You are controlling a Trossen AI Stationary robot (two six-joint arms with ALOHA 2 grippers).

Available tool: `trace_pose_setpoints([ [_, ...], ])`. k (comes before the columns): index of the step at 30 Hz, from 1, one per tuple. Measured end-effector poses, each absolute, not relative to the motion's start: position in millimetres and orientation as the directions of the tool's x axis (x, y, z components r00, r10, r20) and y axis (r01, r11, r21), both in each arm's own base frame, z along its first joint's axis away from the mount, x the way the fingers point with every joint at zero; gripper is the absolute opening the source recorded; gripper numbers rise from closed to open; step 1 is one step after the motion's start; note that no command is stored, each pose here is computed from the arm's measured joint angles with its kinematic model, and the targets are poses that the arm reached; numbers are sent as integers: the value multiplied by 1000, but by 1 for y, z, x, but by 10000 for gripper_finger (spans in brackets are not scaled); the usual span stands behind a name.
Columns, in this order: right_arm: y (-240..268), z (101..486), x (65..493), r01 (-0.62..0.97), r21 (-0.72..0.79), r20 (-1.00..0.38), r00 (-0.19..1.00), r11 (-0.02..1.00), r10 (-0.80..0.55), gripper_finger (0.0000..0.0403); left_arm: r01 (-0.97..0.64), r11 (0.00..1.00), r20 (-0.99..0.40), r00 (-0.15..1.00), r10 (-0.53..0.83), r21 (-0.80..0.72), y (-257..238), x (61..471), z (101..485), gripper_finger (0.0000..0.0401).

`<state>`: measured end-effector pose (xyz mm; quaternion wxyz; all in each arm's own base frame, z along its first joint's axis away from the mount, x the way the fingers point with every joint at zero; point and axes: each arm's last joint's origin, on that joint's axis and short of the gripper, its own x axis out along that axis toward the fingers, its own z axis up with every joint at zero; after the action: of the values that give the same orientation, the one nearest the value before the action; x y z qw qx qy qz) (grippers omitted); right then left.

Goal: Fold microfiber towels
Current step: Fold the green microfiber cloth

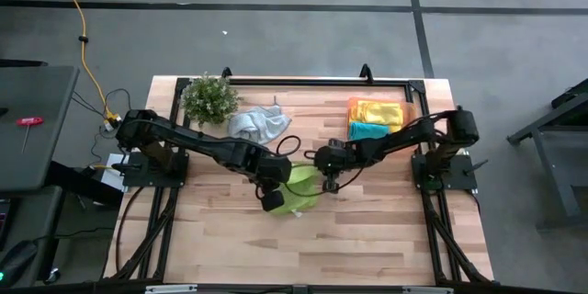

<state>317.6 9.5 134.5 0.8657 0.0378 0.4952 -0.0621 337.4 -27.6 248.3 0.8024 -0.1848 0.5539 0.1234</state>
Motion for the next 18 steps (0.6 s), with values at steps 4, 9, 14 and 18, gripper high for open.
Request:
trace_pose_setpoints([
  [4,10,167,306,156,39,-839,541,987,-52,3,-397,913,-944,325,50,-88,-21,319,265,0],
  [9,10,219,281,173,155,-762,648,973,6,2,-395,919,-928,349,133,-16,-11,291,295,0],
  [14,9,263,255,205,251,-647,762,946,6,1,-393,919,-896,417,153,-26,0,272,318,0],
  [18,7,284,241,234,282,-587,809,930,-26,1,-369,929,-882,443,160,-17,6,262,329,0],
])
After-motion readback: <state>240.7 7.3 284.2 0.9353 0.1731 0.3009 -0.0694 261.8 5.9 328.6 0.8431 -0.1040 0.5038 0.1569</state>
